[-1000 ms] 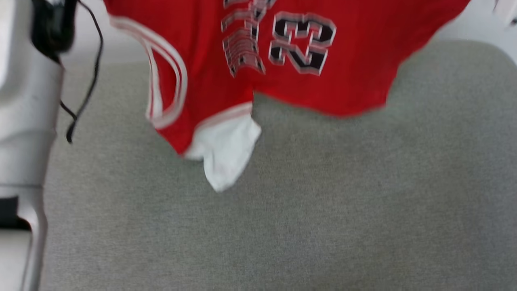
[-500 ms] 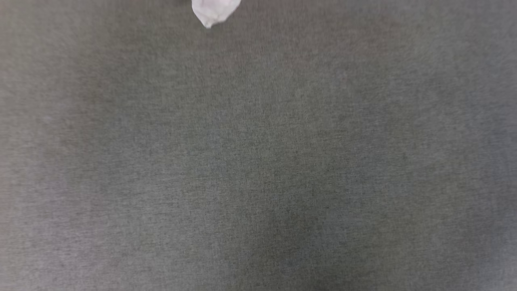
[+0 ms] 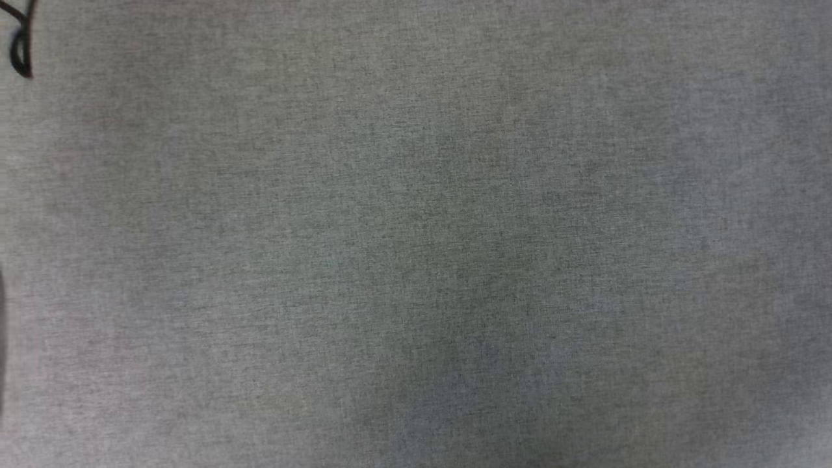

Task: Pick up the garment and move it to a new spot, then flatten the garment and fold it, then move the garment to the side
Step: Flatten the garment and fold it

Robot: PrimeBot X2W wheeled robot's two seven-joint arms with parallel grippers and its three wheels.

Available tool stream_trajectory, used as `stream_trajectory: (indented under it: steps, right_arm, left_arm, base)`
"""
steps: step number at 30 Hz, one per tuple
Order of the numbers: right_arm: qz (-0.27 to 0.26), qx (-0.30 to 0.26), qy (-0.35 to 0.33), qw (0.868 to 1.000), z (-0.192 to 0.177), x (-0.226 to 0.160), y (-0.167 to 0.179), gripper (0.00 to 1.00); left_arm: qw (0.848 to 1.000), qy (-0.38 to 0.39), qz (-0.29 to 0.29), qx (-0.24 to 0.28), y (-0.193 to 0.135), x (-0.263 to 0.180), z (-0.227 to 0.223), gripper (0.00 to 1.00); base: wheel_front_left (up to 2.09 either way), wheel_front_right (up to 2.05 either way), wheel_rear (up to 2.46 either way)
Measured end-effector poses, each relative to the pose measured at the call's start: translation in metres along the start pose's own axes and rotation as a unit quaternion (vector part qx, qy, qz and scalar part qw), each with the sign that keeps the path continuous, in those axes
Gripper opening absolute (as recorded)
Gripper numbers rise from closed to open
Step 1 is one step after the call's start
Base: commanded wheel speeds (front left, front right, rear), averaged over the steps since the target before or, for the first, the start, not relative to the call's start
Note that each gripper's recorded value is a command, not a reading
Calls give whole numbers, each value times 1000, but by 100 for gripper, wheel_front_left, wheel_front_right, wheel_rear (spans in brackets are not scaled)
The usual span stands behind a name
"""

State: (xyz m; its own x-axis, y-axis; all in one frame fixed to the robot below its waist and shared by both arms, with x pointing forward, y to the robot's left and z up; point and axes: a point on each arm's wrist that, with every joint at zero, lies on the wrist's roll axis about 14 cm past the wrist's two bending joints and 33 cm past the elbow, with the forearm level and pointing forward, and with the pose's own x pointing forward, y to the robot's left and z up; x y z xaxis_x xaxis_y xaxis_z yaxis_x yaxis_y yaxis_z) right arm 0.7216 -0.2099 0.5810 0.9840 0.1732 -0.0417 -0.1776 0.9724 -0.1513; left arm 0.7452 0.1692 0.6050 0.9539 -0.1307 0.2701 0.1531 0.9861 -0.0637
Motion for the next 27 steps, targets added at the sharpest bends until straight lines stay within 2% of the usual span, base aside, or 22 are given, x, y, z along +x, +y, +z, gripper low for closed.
stream_trajectory:
  steps: [2, 6, 12, 22, 27]
  right_arm:
    - [8, 3, 14, 1000, -9, -2, 7, 0]
    - [24, 7, 48, 999, -30, -17, 18, 0]
    - [47, 24, 103, 993, -71, -65, 36, 0]
    - [61, 64, 187, 978, -121, -178, 52, 0]
    - [61, 88, 214, 971, -137, -233, 60, 0]
  left_arm:
    - [1000, 9, 6, -22, 3, -7, -9, 0]
    - [999, 22, 7, -35, 5, -26, -17, 0]
    - [997, 63, 17, -46, 15, -78, -34, 0]
    - [985, 159, 42, -44, 21, -218, -63, 0]
    - [975, 200, 78, -56, 29, -294, -66, 0]
  base:
    - [0, 0, 0]
    - [0, 0, 0]
    - [0, 0, 0]
    - [0, 0, 0]
    - [0, 0, 0]
